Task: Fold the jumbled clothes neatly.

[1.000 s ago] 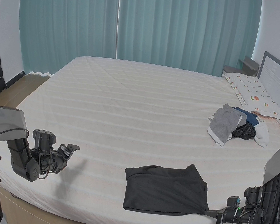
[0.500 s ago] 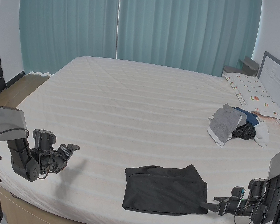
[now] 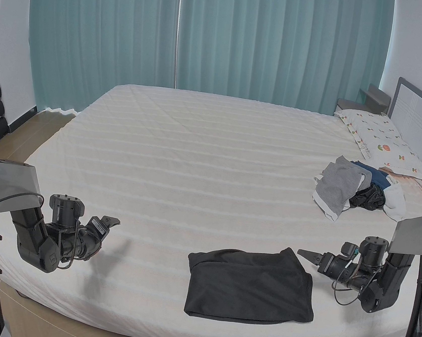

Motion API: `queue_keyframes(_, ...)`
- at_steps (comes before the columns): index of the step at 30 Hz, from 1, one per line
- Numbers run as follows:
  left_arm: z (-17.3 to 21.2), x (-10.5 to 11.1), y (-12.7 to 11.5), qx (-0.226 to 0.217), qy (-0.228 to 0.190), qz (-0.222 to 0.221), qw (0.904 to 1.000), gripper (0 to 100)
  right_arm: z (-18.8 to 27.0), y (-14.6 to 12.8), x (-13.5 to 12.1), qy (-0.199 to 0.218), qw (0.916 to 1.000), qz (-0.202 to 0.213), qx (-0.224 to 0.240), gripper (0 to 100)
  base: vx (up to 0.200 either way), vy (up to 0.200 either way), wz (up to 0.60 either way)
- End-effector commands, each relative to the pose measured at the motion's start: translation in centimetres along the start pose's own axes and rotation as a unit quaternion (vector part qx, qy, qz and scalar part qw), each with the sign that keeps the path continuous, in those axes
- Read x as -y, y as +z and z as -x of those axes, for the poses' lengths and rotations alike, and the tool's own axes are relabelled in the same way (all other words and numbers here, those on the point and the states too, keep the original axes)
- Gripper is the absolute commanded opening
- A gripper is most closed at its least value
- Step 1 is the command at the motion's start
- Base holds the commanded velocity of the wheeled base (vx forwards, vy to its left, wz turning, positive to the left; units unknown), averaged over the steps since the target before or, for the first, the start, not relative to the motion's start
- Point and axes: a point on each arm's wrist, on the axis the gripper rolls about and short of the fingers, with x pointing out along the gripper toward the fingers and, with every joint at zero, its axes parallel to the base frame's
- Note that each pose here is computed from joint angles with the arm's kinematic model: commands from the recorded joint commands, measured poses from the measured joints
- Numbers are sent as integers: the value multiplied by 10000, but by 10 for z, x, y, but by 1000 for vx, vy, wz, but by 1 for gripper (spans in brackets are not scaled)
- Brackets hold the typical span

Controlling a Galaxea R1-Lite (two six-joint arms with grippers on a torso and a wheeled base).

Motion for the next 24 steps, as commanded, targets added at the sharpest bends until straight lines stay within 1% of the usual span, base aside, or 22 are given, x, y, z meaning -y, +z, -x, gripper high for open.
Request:
queue_keyframes(1,0,0,0,-3,1,0,10000,100,-48,-6,-1,-31,9981,-546,-283,100,0,0,0)
queue_keyframes(5,-1,0,-1,40,37,-4,10000,100,-54,-3,-3,18,9970,-726,-251,100,0,0,0)
queue_keyframes(10,-1,0,-2,26,47,-6,10000,100,-60,0,-3,51,9973,-707,-186,100,0,0,0)
queue_keyframes(21,-1,0,-1,36,44,-7,10000,100,-65,-5,-3,23,9970,-720,-272,100,0,0,0)
queue_keyframes(22,-1,0,-1,36,44,-7,10000,100,-65,-4,-3,34,9971,-710,-255,0,0,0,0)
queue_keyframes(24,-2,-1,-2,32,51,-6,10000,100,-66,-3,-3,28,9972,-718,-224,0,0,0,0)
